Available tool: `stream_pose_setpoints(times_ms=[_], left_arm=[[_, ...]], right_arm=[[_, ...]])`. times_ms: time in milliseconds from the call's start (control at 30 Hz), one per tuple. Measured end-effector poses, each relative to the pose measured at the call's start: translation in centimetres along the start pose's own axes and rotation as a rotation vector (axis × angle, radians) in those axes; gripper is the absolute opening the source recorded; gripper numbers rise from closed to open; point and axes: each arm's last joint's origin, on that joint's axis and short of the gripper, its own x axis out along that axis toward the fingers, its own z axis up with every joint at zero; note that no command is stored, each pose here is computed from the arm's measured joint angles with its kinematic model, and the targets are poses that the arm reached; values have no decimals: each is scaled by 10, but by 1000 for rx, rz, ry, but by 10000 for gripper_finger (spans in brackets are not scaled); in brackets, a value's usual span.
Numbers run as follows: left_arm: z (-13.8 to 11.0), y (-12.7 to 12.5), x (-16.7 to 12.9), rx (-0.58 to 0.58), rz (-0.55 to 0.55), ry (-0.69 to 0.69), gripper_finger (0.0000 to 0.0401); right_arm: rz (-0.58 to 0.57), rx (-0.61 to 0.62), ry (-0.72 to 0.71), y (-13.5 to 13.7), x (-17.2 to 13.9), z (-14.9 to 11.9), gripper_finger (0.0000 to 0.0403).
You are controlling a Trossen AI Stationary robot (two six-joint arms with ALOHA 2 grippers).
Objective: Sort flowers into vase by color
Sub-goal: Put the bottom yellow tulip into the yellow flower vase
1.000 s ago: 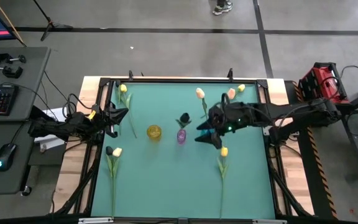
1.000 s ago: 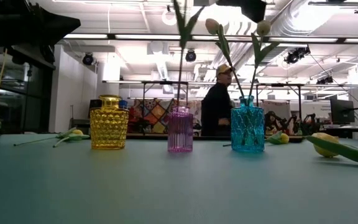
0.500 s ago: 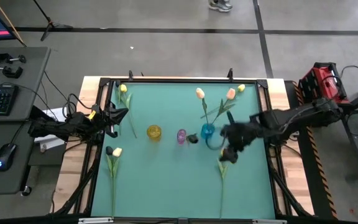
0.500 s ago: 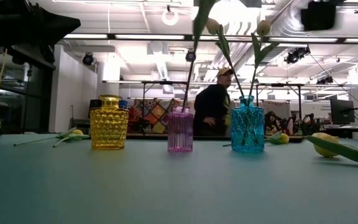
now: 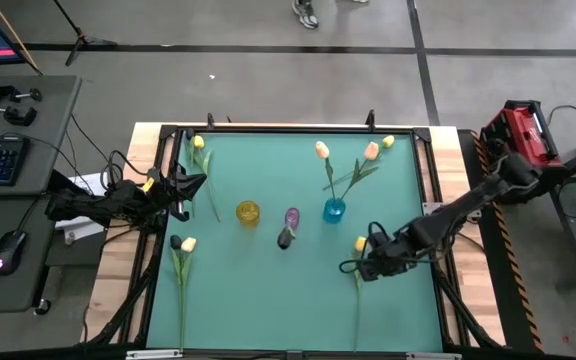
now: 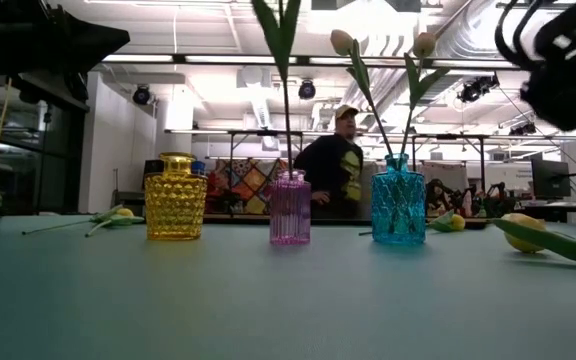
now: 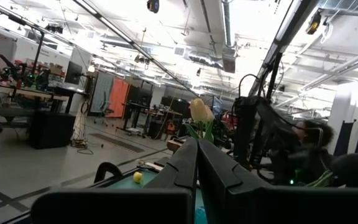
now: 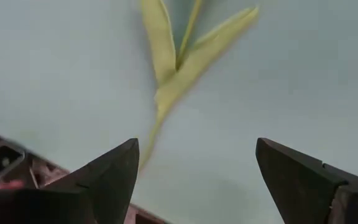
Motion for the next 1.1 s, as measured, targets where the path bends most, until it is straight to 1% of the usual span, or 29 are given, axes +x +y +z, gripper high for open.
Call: stream_pose_setpoints(times_ms=[67, 167, 333, 400, 633, 700, 767, 833, 900, 1000, 1033, 1100], left_arm=[[0, 0, 0, 0, 0, 0, 0], [0, 0, 0, 0, 1, 0, 0], [0, 0, 0, 0, 0, 0, 0], [0, 0, 0, 0, 0, 0, 0], [0, 0, 0, 0, 0, 0, 0], [0, 0, 0, 0, 0, 0, 0], [0, 0, 0, 0, 0, 0, 0], [0, 0, 0, 0, 0, 0, 0], [0, 0, 0, 0, 0, 0, 0], [0, 0, 0, 0, 1, 0, 0], [0, 0, 0, 0, 0, 0, 0], [0, 0, 0, 0, 0, 0, 0]], right_arm=[[-7, 12, -21, 4, 6, 3, 311], [-47, 28, -52, 13, 13, 8, 311], [-175, 48, -108, 24, 29, 16, 311], [-202, 54, -136, 29, 36, 19, 311], [-315, 48, -159, 41, 55, 18, 310], [-327, 41, -171, 43, 58, 17, 300], [-335, 31, -185, 44, 59, 15, 274], [-348, 19, -200, 45, 59, 12, 227], [-365, 4, -218, 46, 58, 8, 160], [-399, -65, -243, 47, 52, 3, 41], [-386, -100, -251, 50, 48, 1, 22], [-346, -138, -262, 59, 37, -3, 21]])
